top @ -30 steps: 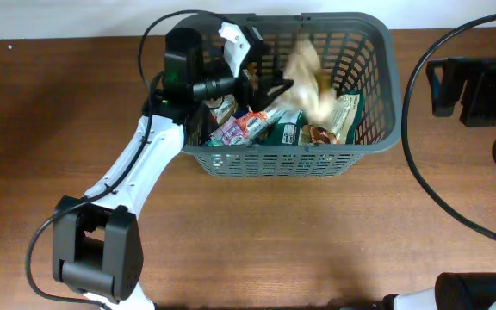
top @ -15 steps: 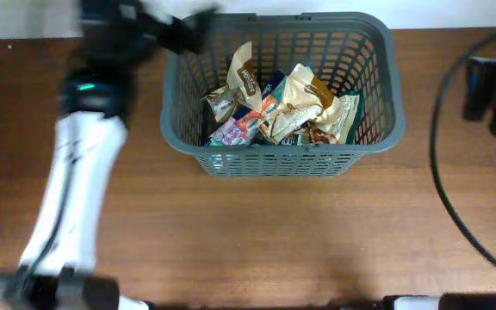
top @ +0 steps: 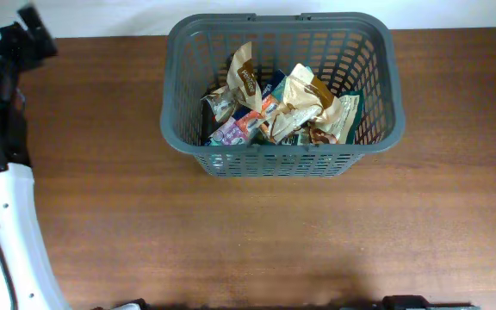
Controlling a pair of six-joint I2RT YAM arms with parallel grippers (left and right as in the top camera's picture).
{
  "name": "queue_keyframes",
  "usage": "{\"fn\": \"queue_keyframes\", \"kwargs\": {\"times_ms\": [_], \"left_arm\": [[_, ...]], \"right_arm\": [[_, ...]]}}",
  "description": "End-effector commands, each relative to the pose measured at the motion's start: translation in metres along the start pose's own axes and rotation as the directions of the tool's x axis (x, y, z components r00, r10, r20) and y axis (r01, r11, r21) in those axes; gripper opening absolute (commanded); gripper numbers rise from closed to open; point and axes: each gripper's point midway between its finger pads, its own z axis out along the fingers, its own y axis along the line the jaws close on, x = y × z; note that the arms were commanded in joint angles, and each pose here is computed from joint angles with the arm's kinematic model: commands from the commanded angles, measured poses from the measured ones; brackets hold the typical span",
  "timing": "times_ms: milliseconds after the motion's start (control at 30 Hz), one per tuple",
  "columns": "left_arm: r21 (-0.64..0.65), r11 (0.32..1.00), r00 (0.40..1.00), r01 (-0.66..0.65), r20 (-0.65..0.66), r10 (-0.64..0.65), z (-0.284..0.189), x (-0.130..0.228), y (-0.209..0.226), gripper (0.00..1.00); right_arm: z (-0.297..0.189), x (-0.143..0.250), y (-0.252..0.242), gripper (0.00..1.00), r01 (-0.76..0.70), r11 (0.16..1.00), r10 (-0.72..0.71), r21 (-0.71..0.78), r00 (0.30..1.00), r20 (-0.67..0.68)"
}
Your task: Pack container
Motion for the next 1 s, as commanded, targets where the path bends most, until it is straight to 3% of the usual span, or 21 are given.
{"fn": "queue_keyframes", "kwargs": {"times_ms": [0, 200, 433, 600, 800, 967], "left_arm": [[-0.02, 0.999, 0.999, 0.036, 0.033, -0.036, -0.003, -0.009, 0.007, 0.99], [-0.008, 0.999, 0.997, 0.05, 0.066, -0.049, -0.003, -0.017, 0.006, 0.99], [0.032, 0.992, 0.992, 0.126, 0.019, -0.127, -0.007, -0.007, -0.001, 0.99], [0.074, 0.986, 0.989, 0.149, -0.014, -0.148, -0.023, -0.004, -0.01, 0.99], [0.087, 0.984, 0.985, 0.154, 0.064, -0.16, -0.066, -0.027, -0.011, 0.99], [0.039, 0.987, 0.975, 0.154, 0.157, -0.159, -0.108, -0.037, -0.002, 0.99]], "right_arm": [[-0.043, 0.021, -0.015, 0.99, -0.003, 1.0, 0.003, 0.0, 0.999, 0.044], [-0.092, 0.087, -0.018, 0.99, 0.058, 0.997, -0.06, 0.055, 0.998, 0.033], [-0.101, 0.129, 0.0, 0.99, 0.175, 0.971, -0.171, 0.163, 0.984, -0.04], [-0.067, 0.133, 0.048, 0.99, 0.159, 0.985, -0.163, -0.071, 0.985, -0.052], [0.004, 0.169, 0.058, 0.99, 0.05, 0.989, -0.081, -0.141, 0.972, -0.218], [0.065, 0.194, 0.072, 0.99, 0.019, 0.972, -0.076, -0.235, 0.968, -0.24]]}}
